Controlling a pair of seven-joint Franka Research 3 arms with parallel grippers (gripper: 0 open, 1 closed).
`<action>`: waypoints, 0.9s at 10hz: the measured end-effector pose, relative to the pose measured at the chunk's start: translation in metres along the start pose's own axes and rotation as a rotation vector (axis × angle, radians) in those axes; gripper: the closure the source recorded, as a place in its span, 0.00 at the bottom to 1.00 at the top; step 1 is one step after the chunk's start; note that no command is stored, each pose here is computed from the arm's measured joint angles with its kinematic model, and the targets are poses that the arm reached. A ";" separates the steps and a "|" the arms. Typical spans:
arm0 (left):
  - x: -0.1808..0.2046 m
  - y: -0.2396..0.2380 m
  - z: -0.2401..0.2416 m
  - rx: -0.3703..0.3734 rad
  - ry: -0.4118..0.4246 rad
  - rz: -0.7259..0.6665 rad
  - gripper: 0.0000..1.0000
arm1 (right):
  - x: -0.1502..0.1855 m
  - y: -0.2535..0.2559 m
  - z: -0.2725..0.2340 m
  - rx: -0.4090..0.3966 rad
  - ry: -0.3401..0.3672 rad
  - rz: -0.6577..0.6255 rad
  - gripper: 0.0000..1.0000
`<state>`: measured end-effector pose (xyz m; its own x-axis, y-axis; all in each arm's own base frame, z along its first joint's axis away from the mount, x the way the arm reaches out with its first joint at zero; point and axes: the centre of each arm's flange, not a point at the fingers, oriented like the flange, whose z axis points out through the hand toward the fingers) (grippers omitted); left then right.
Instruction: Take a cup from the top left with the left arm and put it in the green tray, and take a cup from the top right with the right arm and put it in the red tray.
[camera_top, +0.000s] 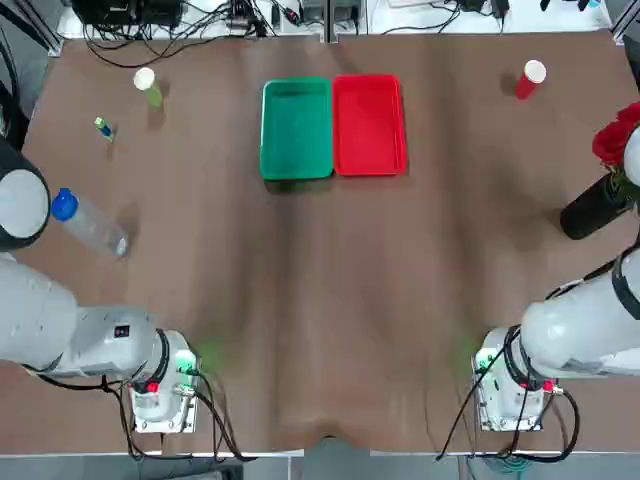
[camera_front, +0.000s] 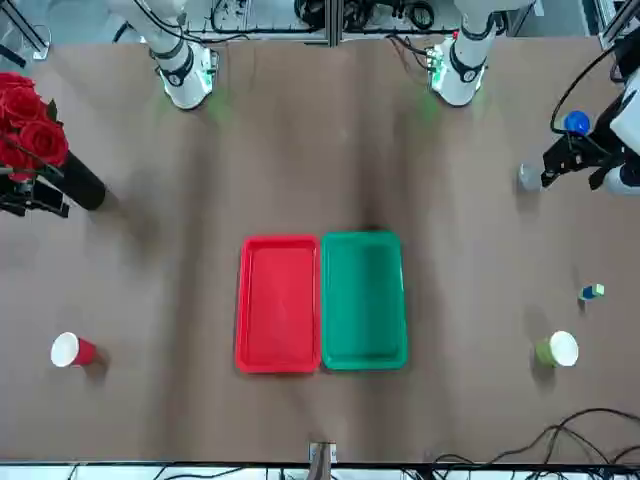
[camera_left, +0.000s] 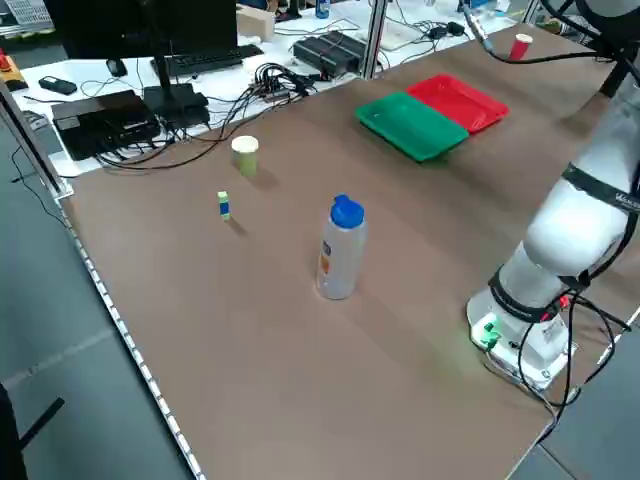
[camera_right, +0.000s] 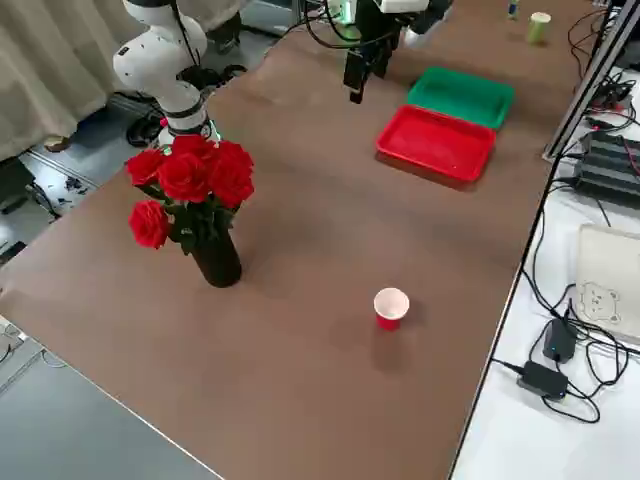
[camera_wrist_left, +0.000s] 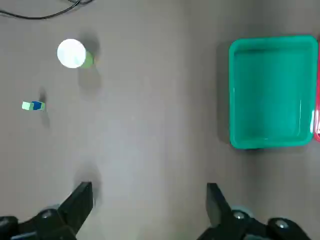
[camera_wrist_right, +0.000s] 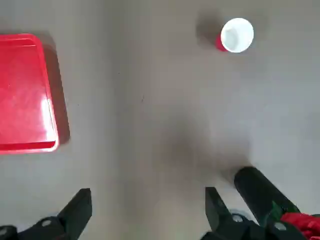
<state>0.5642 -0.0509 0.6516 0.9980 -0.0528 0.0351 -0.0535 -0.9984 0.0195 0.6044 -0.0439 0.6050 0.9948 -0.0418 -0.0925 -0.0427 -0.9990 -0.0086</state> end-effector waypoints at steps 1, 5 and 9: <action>-0.001 0.000 0.001 0.000 -0.006 0.000 0.00 | 0.000 0.000 0.000 0.000 0.000 0.000 0.00; 0.014 -0.027 0.027 -0.001 -0.039 -0.043 0.00 | 0.000 0.000 0.000 0.000 0.000 0.001 0.00; 0.063 -0.092 0.099 -0.013 0.003 -0.140 0.00 | 0.000 0.013 0.000 0.000 -0.002 0.024 0.00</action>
<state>0.6355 0.0357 0.5529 0.9956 0.0867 0.0345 0.0853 -0.9956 0.0378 0.6033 -0.0570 0.6045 0.9934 -0.0653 -0.0942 -0.0662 -0.9978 -0.0061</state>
